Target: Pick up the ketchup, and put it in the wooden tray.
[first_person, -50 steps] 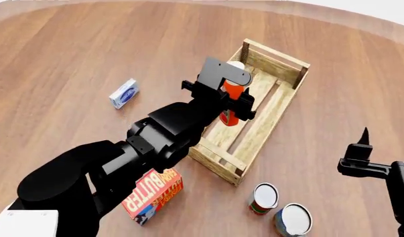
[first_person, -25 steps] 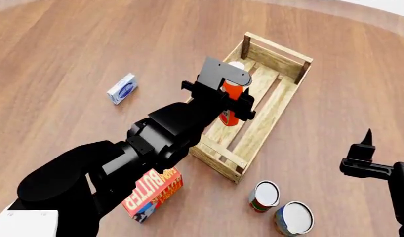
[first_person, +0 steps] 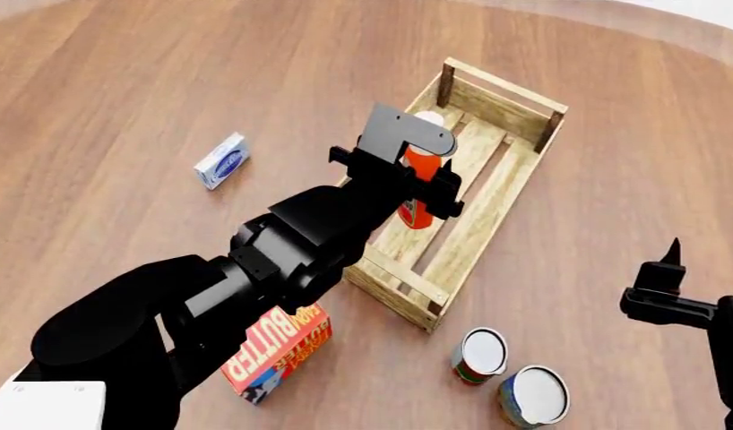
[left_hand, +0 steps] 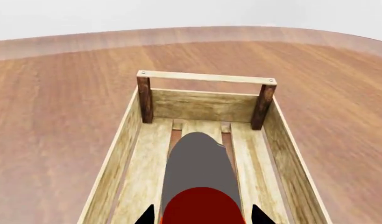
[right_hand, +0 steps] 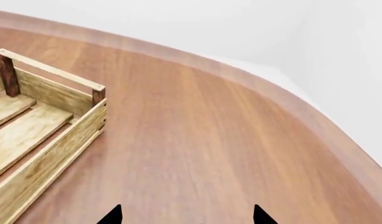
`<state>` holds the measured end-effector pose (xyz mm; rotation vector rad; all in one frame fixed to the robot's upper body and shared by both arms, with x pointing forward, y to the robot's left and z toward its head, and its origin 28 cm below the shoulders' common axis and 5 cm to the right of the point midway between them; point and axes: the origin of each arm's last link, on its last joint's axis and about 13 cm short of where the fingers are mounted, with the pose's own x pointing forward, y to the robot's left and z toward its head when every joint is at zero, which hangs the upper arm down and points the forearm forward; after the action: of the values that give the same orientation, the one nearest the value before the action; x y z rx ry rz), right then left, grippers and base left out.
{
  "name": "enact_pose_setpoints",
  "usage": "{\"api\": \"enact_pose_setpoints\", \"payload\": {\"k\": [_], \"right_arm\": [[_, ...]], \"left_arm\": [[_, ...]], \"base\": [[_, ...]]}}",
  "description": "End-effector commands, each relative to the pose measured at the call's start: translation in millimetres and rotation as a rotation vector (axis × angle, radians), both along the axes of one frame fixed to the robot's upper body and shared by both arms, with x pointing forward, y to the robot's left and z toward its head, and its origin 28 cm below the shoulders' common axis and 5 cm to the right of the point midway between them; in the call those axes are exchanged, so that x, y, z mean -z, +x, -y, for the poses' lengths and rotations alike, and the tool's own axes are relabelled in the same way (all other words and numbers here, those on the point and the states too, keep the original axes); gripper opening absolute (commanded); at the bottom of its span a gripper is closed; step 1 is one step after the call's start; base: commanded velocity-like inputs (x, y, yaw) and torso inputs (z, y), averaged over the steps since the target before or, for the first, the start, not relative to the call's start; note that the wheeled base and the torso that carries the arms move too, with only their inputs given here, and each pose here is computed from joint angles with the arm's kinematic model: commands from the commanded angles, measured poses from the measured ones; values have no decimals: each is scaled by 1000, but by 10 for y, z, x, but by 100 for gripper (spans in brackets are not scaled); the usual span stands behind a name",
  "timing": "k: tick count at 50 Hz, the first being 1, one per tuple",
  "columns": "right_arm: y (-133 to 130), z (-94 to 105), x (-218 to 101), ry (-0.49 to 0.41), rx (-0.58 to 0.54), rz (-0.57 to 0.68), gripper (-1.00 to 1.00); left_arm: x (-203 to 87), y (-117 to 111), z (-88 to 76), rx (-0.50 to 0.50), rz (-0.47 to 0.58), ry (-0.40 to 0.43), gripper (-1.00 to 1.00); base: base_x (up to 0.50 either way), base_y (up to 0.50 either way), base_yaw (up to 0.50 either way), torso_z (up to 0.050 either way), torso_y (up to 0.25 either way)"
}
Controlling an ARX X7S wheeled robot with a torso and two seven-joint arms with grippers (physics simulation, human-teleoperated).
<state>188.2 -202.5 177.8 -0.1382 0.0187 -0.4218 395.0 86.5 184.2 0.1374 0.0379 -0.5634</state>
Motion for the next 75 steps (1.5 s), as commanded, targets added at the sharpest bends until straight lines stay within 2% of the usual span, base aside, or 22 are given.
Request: {"api": "enact_pose_setpoints", "payload": {"k": [1,19,20,61,75], "right_arm": [[-2,-2,0,11,11,-10,100],[-4,-3,-1,16,15,-19,100],[-4,-3,-1,16,15,-20,100],[-1,-2,0,11,3,-8,100],[2,-1,1,9,-1,12,100]], "left_arm": [[-36,2,14,2,3,-19,-100],[-36,2,14,2,3,-19,-100],[-36,2,14,2,3,-19,100],[-36,2,14,2,3,-19,100],[-36,2,14,2,3,-19,100]], "base": [[0,0,0,0,0],[0,0,0,0,0],[0,0,0,0,0],[0,0,0,0,0],[0,0,0,0,150]]}}
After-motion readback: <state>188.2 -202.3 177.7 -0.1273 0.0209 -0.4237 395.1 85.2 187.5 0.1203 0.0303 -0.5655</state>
